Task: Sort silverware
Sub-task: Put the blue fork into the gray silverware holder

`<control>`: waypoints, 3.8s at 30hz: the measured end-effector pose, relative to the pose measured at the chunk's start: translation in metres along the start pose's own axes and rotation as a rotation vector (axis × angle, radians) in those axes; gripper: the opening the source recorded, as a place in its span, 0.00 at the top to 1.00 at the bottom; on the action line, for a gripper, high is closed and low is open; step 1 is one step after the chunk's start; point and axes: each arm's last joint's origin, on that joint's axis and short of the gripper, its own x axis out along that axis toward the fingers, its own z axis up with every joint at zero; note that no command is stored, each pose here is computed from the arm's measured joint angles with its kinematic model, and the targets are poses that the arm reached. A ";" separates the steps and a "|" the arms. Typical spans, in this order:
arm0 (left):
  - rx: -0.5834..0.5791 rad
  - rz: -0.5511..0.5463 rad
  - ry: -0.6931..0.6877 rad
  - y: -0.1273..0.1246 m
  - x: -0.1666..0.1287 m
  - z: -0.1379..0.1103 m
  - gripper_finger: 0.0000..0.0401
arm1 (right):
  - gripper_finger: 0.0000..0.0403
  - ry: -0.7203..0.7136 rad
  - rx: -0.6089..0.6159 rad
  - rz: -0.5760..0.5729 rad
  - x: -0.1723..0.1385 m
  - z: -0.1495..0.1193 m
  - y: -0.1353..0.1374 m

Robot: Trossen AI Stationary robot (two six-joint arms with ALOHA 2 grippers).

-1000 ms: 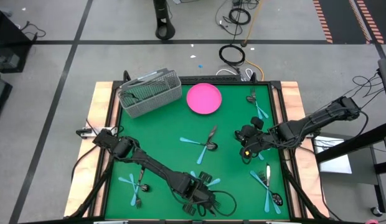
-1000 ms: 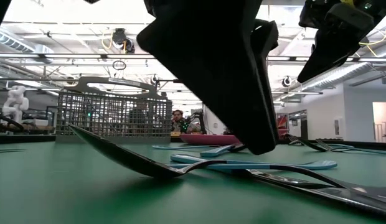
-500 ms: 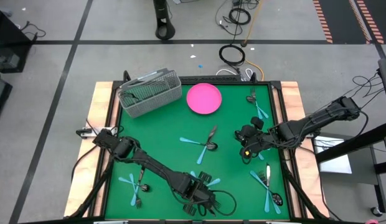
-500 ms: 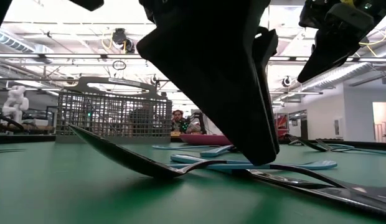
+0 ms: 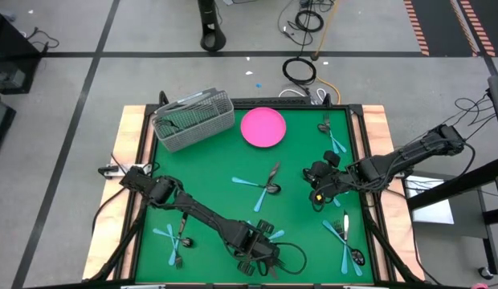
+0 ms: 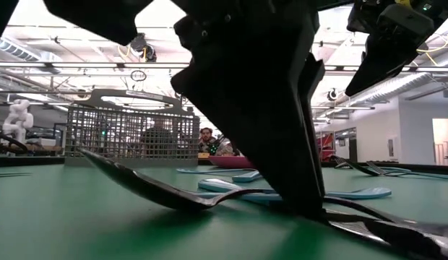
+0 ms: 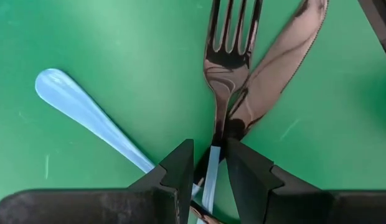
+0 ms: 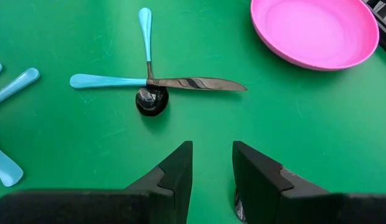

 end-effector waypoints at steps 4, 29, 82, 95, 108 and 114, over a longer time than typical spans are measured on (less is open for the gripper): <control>-0.001 0.000 0.000 0.001 0.000 0.000 0.76 | 0.75 0.000 0.000 0.000 0.000 0.000 0.000; -0.018 0.006 -0.008 0.011 -0.004 0.003 0.97 | 0.75 0.000 -0.005 0.000 0.000 0.000 0.000; -0.155 0.220 -0.412 0.063 -0.122 0.034 1.00 | 0.75 0.079 -0.015 0.042 -0.006 -0.011 0.005; -0.470 0.512 -0.633 0.079 -0.189 -0.083 1.00 | 0.75 0.070 0.001 0.022 -0.006 -0.011 0.004; -0.531 0.515 -0.660 0.077 -0.176 -0.116 1.00 | 0.75 0.033 -0.001 -0.019 -0.006 -0.010 0.003; -0.538 0.518 -0.674 0.079 -0.177 -0.115 1.00 | 0.75 0.033 -0.006 -0.019 -0.006 -0.010 0.003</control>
